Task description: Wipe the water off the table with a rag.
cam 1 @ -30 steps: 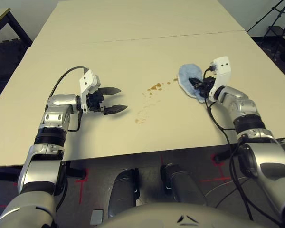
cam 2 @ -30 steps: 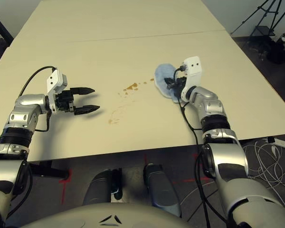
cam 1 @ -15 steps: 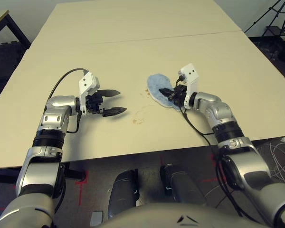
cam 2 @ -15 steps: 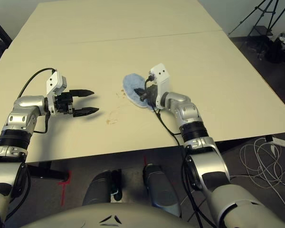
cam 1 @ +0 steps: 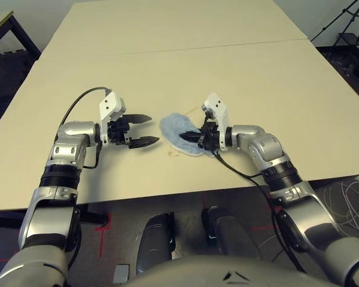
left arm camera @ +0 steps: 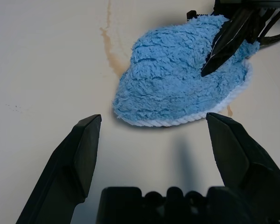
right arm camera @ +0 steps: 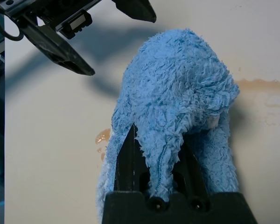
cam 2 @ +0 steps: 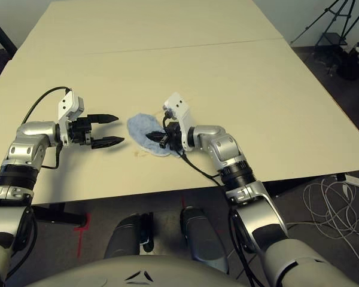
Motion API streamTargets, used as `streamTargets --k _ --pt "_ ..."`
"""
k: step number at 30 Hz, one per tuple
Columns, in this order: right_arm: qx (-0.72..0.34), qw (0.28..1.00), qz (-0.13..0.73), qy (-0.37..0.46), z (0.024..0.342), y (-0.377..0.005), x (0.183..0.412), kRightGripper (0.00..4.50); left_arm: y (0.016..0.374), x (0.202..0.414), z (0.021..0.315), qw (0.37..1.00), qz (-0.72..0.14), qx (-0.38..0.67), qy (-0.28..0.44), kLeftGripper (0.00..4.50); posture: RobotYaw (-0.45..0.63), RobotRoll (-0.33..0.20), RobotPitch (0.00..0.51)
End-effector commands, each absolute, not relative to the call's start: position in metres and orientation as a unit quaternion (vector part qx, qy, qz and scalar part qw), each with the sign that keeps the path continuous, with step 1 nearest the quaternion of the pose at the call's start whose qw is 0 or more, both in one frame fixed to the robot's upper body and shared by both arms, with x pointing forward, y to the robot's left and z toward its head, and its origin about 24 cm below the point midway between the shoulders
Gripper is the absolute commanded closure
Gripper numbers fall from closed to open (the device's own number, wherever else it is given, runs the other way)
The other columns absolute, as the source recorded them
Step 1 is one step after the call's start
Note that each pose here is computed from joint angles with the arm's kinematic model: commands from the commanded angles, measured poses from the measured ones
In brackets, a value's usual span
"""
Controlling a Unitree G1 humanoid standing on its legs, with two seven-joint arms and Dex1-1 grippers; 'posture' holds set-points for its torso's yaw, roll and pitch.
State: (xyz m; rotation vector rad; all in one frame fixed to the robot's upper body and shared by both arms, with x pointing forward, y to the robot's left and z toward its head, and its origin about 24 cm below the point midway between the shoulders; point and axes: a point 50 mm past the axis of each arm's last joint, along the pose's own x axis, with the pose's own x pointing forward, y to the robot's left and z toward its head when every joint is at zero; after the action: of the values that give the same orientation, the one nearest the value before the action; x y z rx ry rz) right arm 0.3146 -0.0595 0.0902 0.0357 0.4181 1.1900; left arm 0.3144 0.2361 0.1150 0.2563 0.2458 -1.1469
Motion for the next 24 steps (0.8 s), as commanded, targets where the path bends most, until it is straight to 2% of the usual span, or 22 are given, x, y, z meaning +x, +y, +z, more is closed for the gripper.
streamTargets --k 1,13,24 --pt "0.001 0.841 0.491 0.227 0.073 -0.078 0.325 4.5 0.234 0.313 0.114 0.822 -0.545 0.118 0.113 0.0 -0.29 0.0 0.137" --pt "-0.055 0.936 0.309 0.157 0.091 -0.142 0.372 4.5 0.23 0.315 0.113 0.821 -0.548 0.116 0.11 0.0 -0.29 0.0 0.128" --pt "-0.067 0.974 0.184 0.119 0.107 -0.206 0.385 4.5 0.229 0.317 0.112 0.822 -0.547 0.119 0.108 0.0 -0.3 0.0 0.121"
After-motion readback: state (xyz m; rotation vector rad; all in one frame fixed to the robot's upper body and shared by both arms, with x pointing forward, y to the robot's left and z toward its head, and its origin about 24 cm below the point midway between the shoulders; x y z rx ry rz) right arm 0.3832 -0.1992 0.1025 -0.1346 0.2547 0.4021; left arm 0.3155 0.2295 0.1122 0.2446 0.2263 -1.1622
